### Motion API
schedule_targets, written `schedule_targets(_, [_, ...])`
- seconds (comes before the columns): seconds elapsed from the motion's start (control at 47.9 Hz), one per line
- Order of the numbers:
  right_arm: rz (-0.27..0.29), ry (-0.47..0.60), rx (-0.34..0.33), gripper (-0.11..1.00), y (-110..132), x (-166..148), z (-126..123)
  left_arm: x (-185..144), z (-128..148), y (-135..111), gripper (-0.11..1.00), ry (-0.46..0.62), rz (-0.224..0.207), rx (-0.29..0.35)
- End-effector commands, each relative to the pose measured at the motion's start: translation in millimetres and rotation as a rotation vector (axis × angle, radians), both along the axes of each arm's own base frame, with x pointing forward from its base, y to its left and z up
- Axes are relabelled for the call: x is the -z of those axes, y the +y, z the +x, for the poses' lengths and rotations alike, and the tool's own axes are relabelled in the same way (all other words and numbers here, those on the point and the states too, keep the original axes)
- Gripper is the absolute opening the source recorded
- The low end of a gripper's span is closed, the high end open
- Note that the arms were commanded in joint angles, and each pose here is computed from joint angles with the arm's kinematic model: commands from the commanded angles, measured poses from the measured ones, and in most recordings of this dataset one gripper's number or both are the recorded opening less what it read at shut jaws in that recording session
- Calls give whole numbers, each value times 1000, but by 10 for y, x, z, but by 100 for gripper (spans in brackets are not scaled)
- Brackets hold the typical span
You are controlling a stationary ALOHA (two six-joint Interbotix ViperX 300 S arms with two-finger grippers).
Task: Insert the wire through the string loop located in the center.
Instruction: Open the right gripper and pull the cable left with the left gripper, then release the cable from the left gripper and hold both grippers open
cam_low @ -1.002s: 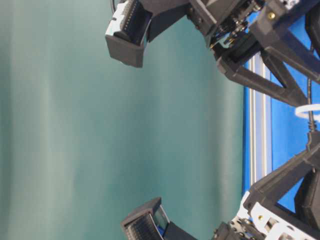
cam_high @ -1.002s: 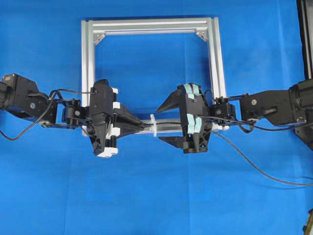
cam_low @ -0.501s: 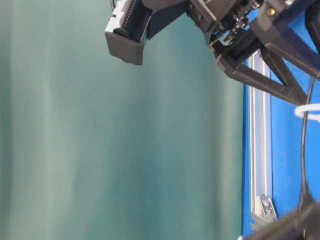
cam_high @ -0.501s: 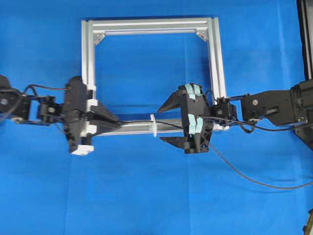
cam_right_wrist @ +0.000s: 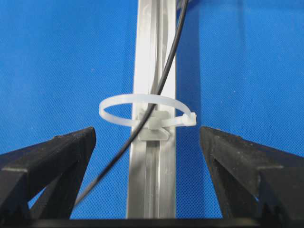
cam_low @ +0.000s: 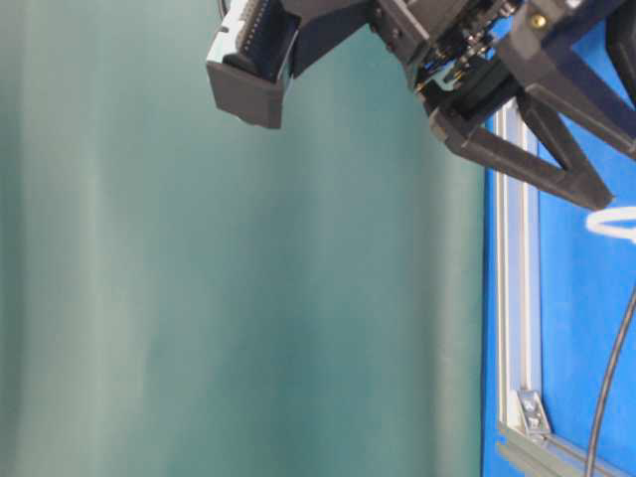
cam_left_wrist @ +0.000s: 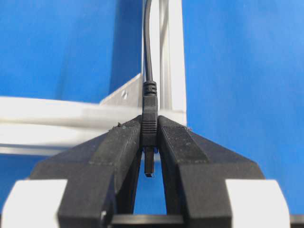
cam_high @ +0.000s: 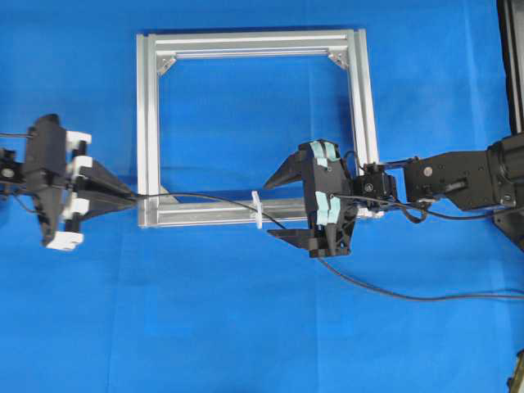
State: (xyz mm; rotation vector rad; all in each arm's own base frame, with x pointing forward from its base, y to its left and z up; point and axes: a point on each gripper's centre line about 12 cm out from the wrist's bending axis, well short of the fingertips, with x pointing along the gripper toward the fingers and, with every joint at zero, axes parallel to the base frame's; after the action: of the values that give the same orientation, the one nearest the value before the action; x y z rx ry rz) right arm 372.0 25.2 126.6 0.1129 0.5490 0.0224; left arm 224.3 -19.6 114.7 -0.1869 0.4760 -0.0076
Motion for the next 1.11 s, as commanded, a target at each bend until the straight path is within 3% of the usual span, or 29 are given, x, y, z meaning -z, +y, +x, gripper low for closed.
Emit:
schedule_targets(0.0, [2,-40,-1,96,6,-140,16,-47,-92,8,8,-29,-3,1])
schedule_targets(0.271, [2,-35,-1,96,6,-135,13,-78,-288,25,8,-37,2,9])
schedule_targets(0.731, [2,-37,0,96,1,-140,18,-75,-241,16,9,3,1,11])
schedule_targets(0.814, [2,-35,-1,96,6,-138,17,-79,-238,16,26,3,-7,7])
schedule_targets(0.981, [3,-40,-1,96,6,-151,17,-74,-227,9,78,23,2,15])
schedule_targets(1.044, [3,-40,-1,96,5,-159,3,-68,-224,10,89,32,3,15])
schedule_targets(1.086, [3,-43,-1,96,5,-170,2,-63,-227,10,91,37,3,14])
